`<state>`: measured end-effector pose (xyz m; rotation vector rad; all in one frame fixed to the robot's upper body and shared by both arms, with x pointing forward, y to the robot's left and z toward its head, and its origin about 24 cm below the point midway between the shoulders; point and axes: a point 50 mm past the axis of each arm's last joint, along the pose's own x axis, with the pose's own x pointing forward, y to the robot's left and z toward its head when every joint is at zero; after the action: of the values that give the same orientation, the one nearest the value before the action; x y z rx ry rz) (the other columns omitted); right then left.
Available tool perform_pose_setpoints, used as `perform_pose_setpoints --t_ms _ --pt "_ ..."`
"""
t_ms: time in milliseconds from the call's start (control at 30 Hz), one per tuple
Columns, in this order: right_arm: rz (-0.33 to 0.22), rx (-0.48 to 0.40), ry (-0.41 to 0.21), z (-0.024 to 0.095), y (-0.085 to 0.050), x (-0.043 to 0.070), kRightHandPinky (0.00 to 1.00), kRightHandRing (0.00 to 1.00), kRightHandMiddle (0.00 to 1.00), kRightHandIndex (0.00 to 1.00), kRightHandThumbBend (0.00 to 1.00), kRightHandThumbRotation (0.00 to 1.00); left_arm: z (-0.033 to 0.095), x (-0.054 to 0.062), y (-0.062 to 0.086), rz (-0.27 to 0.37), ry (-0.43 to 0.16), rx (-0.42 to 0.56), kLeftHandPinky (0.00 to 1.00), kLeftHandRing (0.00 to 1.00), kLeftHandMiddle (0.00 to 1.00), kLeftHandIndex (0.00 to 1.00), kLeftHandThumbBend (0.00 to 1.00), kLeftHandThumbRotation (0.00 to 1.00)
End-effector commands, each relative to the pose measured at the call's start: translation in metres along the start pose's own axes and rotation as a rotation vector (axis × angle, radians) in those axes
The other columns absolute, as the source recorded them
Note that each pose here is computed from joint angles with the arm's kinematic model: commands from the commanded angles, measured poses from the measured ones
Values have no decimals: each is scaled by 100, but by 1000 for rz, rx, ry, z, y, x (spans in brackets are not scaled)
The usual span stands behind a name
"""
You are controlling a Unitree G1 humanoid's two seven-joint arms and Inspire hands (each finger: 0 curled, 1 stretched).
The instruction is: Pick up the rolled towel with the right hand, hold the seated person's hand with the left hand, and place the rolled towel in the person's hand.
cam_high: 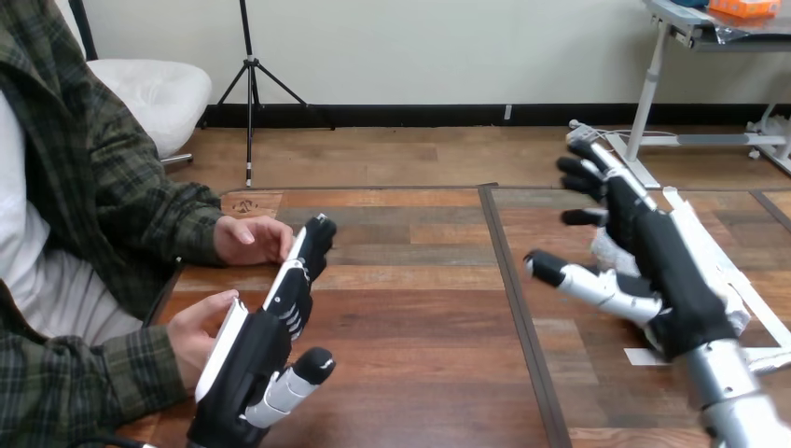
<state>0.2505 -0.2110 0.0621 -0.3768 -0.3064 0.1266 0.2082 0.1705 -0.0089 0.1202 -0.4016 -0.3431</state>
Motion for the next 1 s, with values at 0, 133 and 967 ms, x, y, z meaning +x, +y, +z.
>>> perform_pose_setpoints --t_ms 0,133,967 --pt "-122 -154 -134 64 -52 37 78 90 89 93 99 49 11 23 0 -23 -96 22 100 100 100 100 100 89" --pt "-146 -187 -74 67 -67 46 81 91 89 93 99 46 11 23 -1 -21 -94 16 100 100 100 100 100 89" --pt "-85 -404 362 78 -130 94 88 94 96 98 99 44 13 21 -6 -18 -100 3 100 100 100 100 100 89"
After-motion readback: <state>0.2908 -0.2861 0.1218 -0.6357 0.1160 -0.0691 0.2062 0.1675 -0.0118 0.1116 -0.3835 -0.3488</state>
